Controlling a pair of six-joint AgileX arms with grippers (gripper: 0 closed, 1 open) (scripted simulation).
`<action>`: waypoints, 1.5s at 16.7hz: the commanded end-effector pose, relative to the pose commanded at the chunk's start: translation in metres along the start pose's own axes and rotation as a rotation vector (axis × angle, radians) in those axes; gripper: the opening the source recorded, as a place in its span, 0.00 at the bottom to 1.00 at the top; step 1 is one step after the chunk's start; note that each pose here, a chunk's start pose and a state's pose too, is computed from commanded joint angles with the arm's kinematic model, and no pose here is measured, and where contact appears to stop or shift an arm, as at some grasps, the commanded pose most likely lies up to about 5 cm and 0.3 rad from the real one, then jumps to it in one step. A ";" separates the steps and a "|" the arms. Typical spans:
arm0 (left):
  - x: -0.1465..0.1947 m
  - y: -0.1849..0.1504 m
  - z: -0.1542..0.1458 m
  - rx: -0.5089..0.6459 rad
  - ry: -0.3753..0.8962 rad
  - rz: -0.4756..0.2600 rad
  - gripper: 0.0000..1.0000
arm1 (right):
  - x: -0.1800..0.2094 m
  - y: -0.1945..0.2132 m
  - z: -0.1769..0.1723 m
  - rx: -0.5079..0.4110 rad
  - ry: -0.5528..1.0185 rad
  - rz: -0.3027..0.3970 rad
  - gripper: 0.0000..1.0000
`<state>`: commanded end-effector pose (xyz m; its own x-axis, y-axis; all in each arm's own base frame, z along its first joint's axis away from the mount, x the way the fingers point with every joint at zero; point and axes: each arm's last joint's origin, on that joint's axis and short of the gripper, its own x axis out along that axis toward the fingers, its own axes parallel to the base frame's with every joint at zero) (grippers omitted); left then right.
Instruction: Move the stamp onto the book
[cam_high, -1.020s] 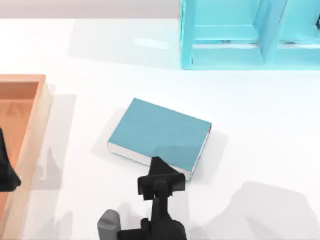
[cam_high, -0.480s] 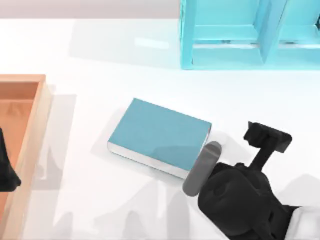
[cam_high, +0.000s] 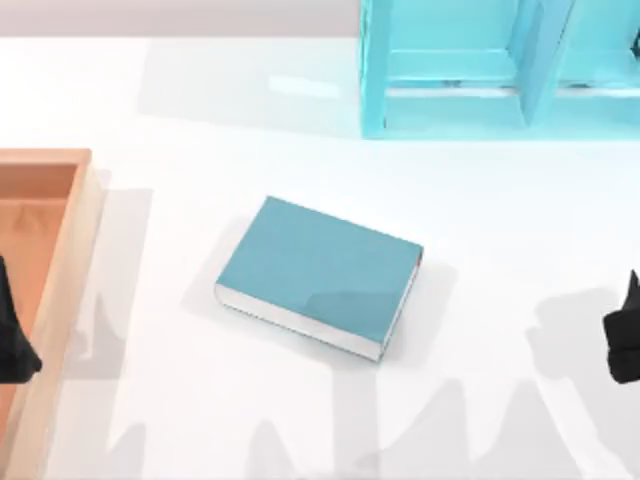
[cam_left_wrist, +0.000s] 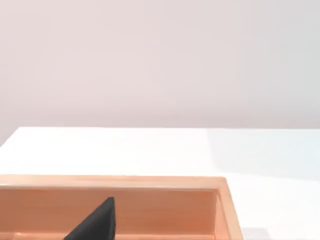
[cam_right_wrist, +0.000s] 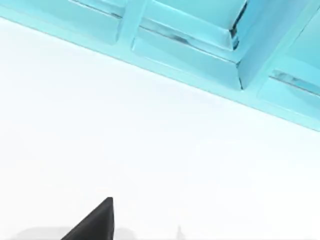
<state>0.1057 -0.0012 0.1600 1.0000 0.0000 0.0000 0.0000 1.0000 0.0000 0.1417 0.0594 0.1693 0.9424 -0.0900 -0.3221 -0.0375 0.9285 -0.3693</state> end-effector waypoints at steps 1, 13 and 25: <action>0.000 0.000 0.000 0.000 0.000 0.000 1.00 | -0.007 -0.013 0.003 0.098 -0.079 0.008 1.00; 0.000 0.000 0.000 0.000 0.000 0.000 1.00 | -0.026 -0.051 -0.042 0.381 -0.342 0.027 1.00; 0.014 0.010 0.057 0.055 0.361 0.073 1.00 | -0.026 -0.051 -0.042 0.381 -0.342 0.027 1.00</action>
<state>0.1199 0.0087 0.2169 0.9328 0.0813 -0.3511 -0.0615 0.9958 0.0671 0.1057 -0.0012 0.1600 1.0000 0.0000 0.0000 0.0000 1.0000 0.0000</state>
